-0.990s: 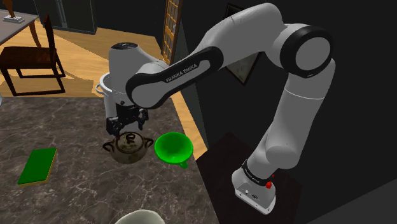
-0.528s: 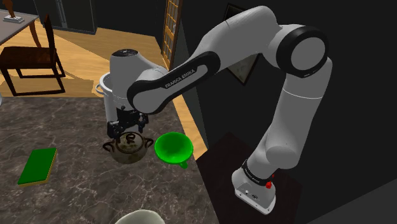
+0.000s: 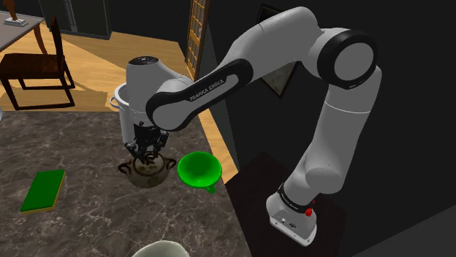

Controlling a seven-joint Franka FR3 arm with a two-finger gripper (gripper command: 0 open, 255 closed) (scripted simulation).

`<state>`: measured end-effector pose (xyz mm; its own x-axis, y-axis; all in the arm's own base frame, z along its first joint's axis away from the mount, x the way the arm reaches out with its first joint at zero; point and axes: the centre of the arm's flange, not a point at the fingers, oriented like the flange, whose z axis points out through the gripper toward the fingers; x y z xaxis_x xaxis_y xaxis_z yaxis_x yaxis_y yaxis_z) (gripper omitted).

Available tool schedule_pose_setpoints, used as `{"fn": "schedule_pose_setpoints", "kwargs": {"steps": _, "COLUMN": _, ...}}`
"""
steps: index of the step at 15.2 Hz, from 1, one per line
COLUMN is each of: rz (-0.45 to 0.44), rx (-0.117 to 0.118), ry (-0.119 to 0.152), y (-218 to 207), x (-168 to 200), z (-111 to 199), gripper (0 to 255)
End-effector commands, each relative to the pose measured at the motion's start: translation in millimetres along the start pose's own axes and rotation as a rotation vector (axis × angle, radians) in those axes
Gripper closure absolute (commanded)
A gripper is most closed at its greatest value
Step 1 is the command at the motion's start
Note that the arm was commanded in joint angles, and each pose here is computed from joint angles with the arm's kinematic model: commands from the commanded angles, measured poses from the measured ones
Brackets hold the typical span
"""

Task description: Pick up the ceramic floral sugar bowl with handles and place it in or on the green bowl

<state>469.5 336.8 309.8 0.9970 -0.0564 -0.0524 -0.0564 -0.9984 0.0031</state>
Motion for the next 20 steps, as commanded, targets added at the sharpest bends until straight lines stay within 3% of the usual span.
{"fn": "schedule_pose_setpoints", "kwargs": {"steps": 1, "rz": 0.0, "rx": 0.0, "ry": -0.001, "y": 0, "x": 0, "z": 0, "gripper": 255}}
{"fn": "schedule_pose_setpoints", "kwargs": {"steps": 5, "rz": 0.0, "rx": 0.0, "ry": -0.001, "y": 0, "x": 0, "z": 0, "gripper": 255}}
{"fn": "schedule_pose_setpoints", "kwargs": {"steps": 20, "rz": 0.0, "rx": 0.0, "ry": -0.001, "y": 0, "x": -4, "z": -79, "gripper": 255}}
